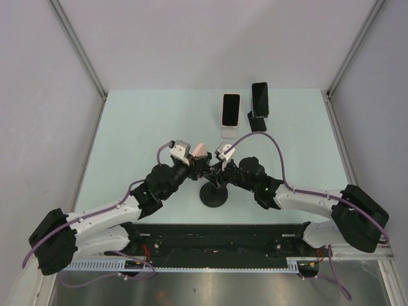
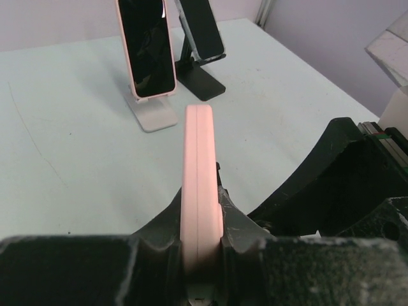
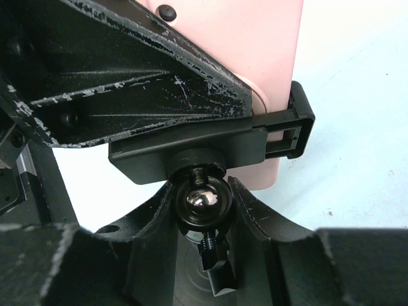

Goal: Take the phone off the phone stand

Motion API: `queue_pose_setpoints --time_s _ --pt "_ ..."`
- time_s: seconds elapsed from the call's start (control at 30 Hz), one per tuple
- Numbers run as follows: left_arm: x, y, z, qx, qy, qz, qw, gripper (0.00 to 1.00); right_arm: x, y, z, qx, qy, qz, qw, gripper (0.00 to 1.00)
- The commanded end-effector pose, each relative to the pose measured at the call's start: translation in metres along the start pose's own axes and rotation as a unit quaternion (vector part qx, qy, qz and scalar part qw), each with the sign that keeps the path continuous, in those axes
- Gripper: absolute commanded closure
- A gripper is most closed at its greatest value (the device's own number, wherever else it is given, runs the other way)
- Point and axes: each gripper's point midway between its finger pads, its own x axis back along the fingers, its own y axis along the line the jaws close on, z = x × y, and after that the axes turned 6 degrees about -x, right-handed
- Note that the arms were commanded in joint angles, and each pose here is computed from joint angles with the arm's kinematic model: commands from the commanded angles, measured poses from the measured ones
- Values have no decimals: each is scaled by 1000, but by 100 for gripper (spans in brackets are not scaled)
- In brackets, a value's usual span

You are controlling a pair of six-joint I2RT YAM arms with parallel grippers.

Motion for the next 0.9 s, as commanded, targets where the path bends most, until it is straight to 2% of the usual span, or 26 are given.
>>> queue_pose_setpoints --time_s 0.0,0.03,0.33,0.87 --pt "14 24 12 -13 56 -63 996 100 17 -64 -29 -7 -66 151 986 100" --pt "12 32 1 -16 48 -90 995 100 19 -65 -28 -1 -64 155 986 100" --pt "13 73 -16 -37 79 -226 970 100 27 -60 -23 22 -65 182 981 100" --pt "38 122 -26 -50 90 -332 938 100 36 -59 -17 49 -66 199 977 100"
